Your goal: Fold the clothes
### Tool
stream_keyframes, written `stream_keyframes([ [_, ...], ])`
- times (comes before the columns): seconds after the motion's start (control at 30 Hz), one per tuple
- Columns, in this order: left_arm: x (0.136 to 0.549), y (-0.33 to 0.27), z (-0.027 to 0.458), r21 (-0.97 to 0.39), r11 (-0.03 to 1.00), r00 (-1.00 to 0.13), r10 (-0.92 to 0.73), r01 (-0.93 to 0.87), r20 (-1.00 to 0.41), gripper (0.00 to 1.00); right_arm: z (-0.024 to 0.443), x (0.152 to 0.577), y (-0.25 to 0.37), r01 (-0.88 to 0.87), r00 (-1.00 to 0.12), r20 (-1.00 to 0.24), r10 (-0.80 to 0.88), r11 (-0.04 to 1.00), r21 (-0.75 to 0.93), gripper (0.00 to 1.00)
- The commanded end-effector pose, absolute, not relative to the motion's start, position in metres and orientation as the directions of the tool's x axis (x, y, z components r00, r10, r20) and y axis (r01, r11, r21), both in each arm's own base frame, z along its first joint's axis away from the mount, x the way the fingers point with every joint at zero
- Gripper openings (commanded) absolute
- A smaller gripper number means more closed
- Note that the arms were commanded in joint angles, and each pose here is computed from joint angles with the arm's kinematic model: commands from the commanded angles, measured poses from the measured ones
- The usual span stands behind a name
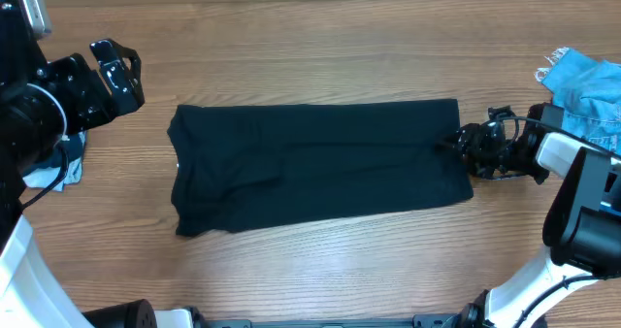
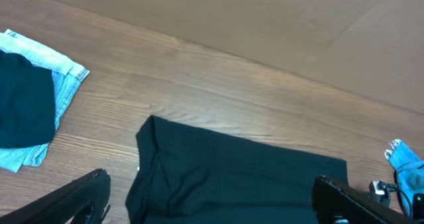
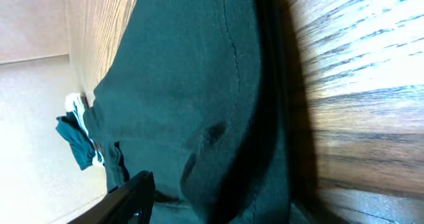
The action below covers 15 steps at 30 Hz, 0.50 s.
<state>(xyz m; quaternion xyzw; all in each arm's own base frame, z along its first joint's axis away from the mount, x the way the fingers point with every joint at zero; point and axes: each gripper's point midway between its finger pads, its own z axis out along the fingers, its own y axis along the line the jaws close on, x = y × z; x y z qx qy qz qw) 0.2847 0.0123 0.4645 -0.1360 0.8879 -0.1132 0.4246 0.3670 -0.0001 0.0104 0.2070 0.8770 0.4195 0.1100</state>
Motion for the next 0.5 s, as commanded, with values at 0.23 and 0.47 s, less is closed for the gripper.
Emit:
stream_keyframes([
  [0.23, 0.2845, 0.0095, 0.4654, -0.314, 0.941, -0.606, -0.324, -0.126, -0.727, 1.0, -0.0488, 0.3334, -0.0102, 0.4, -0.885, 0.073, 0.461, 0.668, 0.628, 0.18],
  [0.47, 0.2845, 0.0095, 0.4654, -0.315, 0.941, -0.606, -0.324, -0.126, -0.727, 1.0, -0.0485, 0.333, -0.0099, 0.421, -0.875, 0.09, 0.476, 0.656, 0.626, 0.04],
])
